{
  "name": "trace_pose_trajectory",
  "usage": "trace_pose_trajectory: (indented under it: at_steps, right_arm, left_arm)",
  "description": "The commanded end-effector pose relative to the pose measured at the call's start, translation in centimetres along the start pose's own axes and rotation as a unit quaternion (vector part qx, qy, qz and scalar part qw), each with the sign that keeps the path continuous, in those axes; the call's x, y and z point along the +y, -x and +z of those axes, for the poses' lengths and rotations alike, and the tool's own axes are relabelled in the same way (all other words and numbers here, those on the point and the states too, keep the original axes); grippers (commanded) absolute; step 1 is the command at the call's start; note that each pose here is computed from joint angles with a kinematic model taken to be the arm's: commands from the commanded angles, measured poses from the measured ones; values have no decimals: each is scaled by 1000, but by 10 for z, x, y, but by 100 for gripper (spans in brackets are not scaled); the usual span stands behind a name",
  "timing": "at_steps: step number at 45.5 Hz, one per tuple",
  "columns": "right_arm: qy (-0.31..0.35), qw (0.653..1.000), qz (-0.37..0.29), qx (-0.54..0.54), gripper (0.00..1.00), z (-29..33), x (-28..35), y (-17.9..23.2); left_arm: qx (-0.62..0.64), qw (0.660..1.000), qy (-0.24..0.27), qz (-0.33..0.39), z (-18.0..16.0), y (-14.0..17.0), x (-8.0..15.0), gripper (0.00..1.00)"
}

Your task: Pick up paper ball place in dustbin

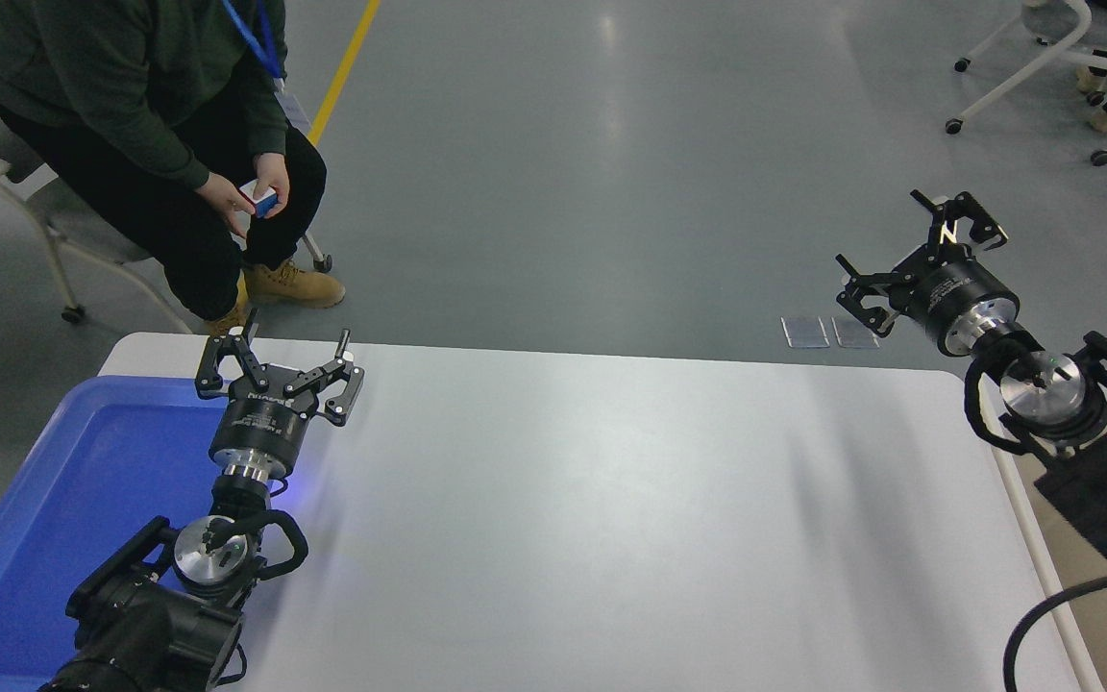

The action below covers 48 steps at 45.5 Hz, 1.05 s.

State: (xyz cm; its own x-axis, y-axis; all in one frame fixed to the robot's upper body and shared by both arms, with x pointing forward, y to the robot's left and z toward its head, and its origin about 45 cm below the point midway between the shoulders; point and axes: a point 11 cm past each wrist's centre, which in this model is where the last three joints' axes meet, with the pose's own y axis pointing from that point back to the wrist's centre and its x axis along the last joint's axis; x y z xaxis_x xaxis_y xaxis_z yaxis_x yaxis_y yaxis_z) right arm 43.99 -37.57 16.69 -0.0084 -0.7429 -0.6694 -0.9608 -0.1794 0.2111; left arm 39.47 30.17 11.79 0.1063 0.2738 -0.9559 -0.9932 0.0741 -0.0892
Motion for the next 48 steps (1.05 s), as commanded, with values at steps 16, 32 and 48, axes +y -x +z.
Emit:
trace_pose_trajectory:
  at_steps: [16, 32, 48]
  right_arm:
    - [-9, 1000, 22, -19, 100, 21, 35, -59]
    - [-7, 999, 30, -31, 100, 35, 37, -64]
    - [-5, 999, 25, -41, 100, 42, 34, -59]
  left_arm:
    - [0, 1000, 0, 0, 0, 0, 0, 99]
    - [0, 1000, 0, 0, 0, 0, 0, 99]
    - [-1, 1000, 0, 0, 0, 0, 0, 99]
